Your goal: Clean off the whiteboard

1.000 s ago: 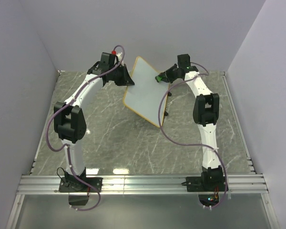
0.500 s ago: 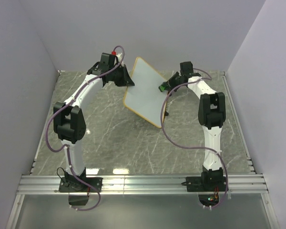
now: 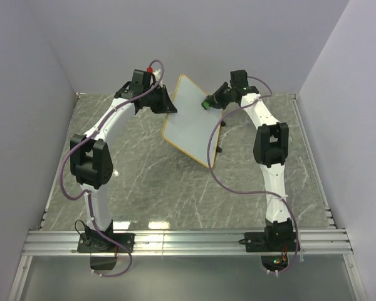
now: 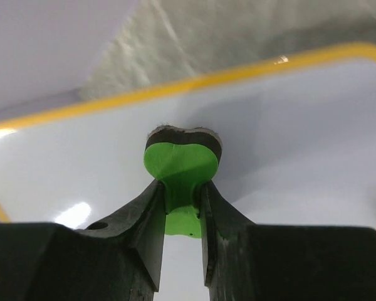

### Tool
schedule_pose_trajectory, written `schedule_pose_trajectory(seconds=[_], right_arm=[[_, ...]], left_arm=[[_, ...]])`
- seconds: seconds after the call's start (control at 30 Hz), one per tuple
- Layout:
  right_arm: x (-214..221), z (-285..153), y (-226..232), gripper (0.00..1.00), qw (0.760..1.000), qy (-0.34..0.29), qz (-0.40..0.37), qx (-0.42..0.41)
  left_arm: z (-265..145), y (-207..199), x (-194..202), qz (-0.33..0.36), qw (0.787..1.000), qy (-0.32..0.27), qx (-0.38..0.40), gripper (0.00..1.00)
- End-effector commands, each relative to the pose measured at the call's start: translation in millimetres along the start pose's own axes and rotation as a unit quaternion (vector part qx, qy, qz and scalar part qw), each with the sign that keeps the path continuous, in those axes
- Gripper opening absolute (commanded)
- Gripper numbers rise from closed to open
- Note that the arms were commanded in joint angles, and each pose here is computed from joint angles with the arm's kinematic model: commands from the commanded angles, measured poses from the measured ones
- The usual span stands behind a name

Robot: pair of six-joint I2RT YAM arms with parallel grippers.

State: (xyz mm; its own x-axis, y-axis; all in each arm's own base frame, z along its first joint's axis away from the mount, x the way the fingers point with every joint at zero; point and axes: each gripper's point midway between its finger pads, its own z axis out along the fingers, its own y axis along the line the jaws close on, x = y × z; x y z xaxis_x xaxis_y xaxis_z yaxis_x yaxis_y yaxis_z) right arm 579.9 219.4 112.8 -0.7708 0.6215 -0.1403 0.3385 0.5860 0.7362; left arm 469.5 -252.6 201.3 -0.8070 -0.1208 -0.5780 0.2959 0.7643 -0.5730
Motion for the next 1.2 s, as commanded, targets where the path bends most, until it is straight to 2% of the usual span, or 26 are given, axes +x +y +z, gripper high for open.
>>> schedule_pose_trajectory(seconds=[0.0, 0.07, 0.13, 0.23, 0.37, 0.47, 0.57, 0.7, 0.8, 0.93, 1.0, 1.03, 1.07, 1.13, 1.17], right_arm=[[-6.8, 35.0, 14.4, 0.00, 0.997, 0.003, 0.053, -0.051], [-16.2, 36.8, 27.6, 0.00, 0.996, -0.005, 0.060, -0.071], [-16.6, 45.9, 19.9, 0.00, 0.997, -0.013, 0.055, -0.056], [-11.9, 46.9, -0.9, 0.00, 0.998, -0.018, 0.060, -0.021], [1.8, 37.4, -57.7, 0.00, 0.995, -0.013, 0.047, 0.088], [10.1, 28.1, -76.3, 0.00, 0.993, 0.000, 0.037, 0.115], [25.7, 22.9, -72.2, 0.00, 0.994, 0.022, 0.008, 0.104], [64.1, 8.7, -33.5, 0.00, 0.994, 0.080, -0.062, 0.044], [93.9, -8.8, 6.0, 0.00, 0.988, 0.093, -0.126, -0.012], [91.5, -13.0, 56.4, 0.00, 0.987, 0.080, -0.112, -0.078], [81.0, -0.4, 61.0, 0.00, 0.989, 0.075, -0.097, -0.084], [72.0, -9.5, 89.1, 0.00, 0.986, 0.071, -0.091, -0.118], [69.5, 5.8, 82.9, 0.00, 0.987, 0.080, -0.074, -0.119], [63.6, 7.6, 99.5, 0.00, 0.983, 0.087, -0.048, -0.154], [61.7, 16.4, 92.9, 0.00, 0.984, 0.085, -0.039, -0.151]], left_arm=[[16.5, -18.9, 87.1, 0.038, 0.989, 0.137, 0.034, 0.00], [14.4, -20.2, 88.1, 0.041, 0.989, 0.137, 0.033, 0.00], [12.6, -20.6, 88.6, 0.043, 0.989, 0.135, 0.029, 0.00], [11.1, -21.0, 89.6, 0.047, 0.989, 0.134, 0.027, 0.00], [10.2, -22.6, 91.3, 0.047, 0.989, 0.136, 0.028, 0.00], [11.5, -23.0, 91.6, 0.046, 0.989, 0.137, 0.031, 0.00], [13.3, -24.0, 91.6, 0.045, 0.989, 0.138, 0.033, 0.00], [13.2, -24.4, 90.5, 0.046, 0.989, 0.137, 0.033, 0.00], [14.3, -25.3, 91.4, 0.046, 0.989, 0.138, 0.036, 0.00], [15.6, -26.6, 94.1, 0.045, 0.988, 0.142, 0.038, 0.00], [15.1, -27.6, 95.5, 0.047, 0.988, 0.143, 0.038, 0.00], [14.5, -28.9, 95.8, 0.048, 0.988, 0.143, 0.037, 0.00], [13.9, -29.7, 95.9, 0.050, 0.988, 0.142, 0.038, 0.00], [12.1, -30.8, 97.1, 0.054, 0.988, 0.142, 0.033, 0.00], [11.7, -31.0, 98.1, 0.055, 0.988, 0.143, 0.032, 0.00]])
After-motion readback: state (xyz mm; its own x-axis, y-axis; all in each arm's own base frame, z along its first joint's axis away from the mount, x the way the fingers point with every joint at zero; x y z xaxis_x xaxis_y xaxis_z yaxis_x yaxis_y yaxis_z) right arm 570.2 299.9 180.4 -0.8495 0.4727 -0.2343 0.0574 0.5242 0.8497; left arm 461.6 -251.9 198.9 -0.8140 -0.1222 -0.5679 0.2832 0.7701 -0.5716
